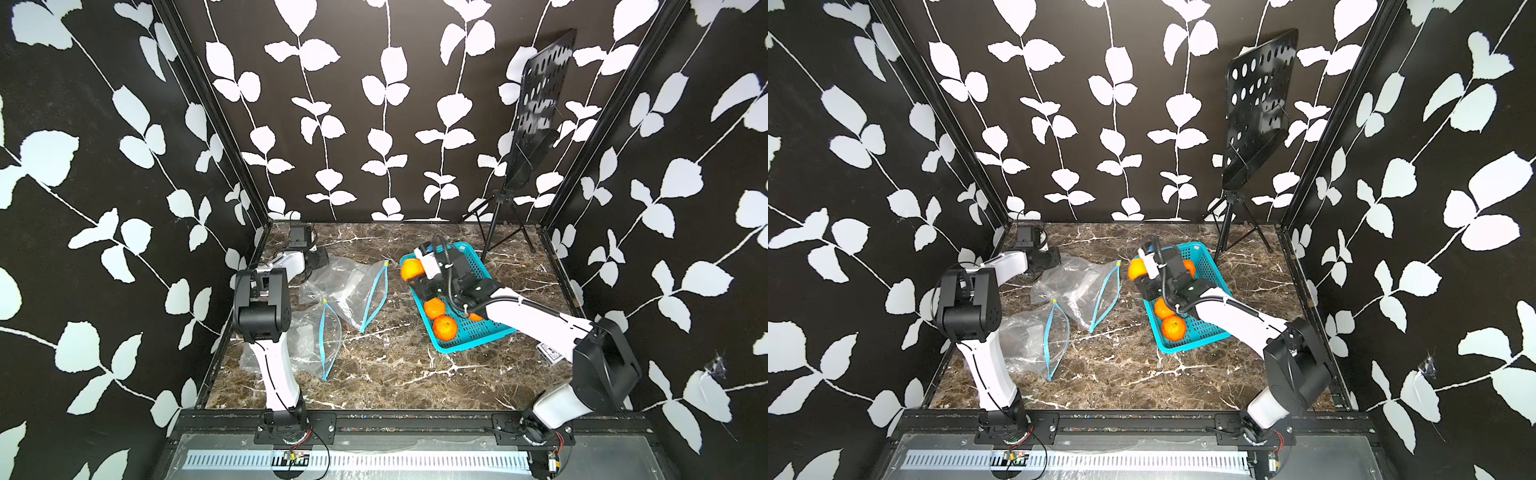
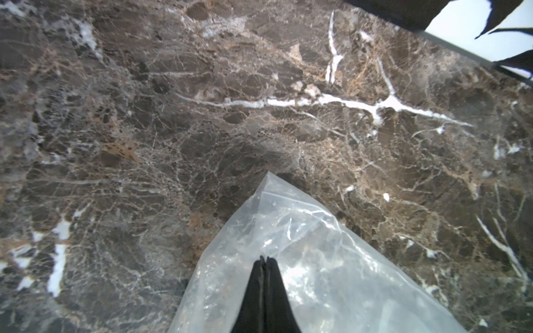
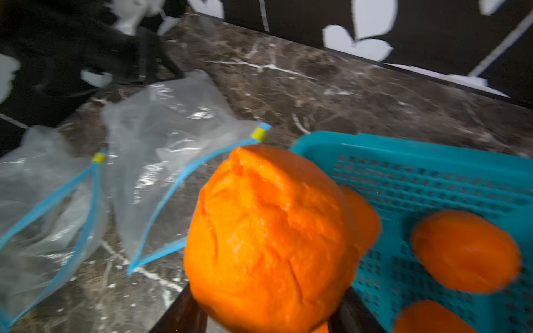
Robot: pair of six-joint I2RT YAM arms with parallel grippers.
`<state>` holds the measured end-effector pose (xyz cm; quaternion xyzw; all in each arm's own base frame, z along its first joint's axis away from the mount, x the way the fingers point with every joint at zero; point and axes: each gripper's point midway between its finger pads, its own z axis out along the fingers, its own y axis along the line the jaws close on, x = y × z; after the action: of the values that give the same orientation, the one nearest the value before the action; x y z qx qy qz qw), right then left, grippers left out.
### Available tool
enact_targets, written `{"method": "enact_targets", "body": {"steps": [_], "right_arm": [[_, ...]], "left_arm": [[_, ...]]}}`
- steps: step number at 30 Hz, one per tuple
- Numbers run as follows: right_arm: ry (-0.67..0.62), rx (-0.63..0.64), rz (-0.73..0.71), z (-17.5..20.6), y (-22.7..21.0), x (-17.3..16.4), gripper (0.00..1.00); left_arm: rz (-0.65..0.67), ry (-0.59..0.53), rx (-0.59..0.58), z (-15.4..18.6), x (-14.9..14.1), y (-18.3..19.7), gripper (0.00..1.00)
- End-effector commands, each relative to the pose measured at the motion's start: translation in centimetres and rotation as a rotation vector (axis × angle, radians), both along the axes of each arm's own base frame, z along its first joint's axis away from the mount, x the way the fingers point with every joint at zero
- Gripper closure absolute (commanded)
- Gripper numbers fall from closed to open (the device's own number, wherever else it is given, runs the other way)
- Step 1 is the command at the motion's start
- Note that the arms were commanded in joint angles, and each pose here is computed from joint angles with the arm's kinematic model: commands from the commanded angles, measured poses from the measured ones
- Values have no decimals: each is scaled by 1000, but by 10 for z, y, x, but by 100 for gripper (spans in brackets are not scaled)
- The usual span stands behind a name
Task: Open the zip-top bag and take out the orange
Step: Place the orange in the basket.
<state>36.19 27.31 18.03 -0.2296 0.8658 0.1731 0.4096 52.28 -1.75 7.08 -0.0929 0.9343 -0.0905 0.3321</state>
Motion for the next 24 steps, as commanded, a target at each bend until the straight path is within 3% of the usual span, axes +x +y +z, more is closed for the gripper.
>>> {"method": "enact_targets", "body": {"steps": [1, 2, 6, 9, 13, 18, 24], "right_arm": [[42, -105, -139, -11, -47, 6, 60], [50, -148, -175, -15, -59, 10, 60], [100, -230, -206, -30, -77, 24, 60], [152, -263, -200, -47, -76, 31, 60], [180, -305, -193, -60, -75, 42, 60], [224, -369, -188, -76, -73, 57, 60], [293, -412, -185, -102, -73, 59, 59]], "left_arm": [[14, -90, 10, 42, 0, 2, 88], [13, -93, 10, 44, -1, 2, 87], [17, -109, -1, 50, -2, 1, 59], [23, -128, -6, 58, -5, 1, 53], [22, -175, -7, 78, -19, -3, 47], [-94, -242, 24, 102, -51, -59, 45], [-177, -264, 5, 104, -88, -105, 44]]}}
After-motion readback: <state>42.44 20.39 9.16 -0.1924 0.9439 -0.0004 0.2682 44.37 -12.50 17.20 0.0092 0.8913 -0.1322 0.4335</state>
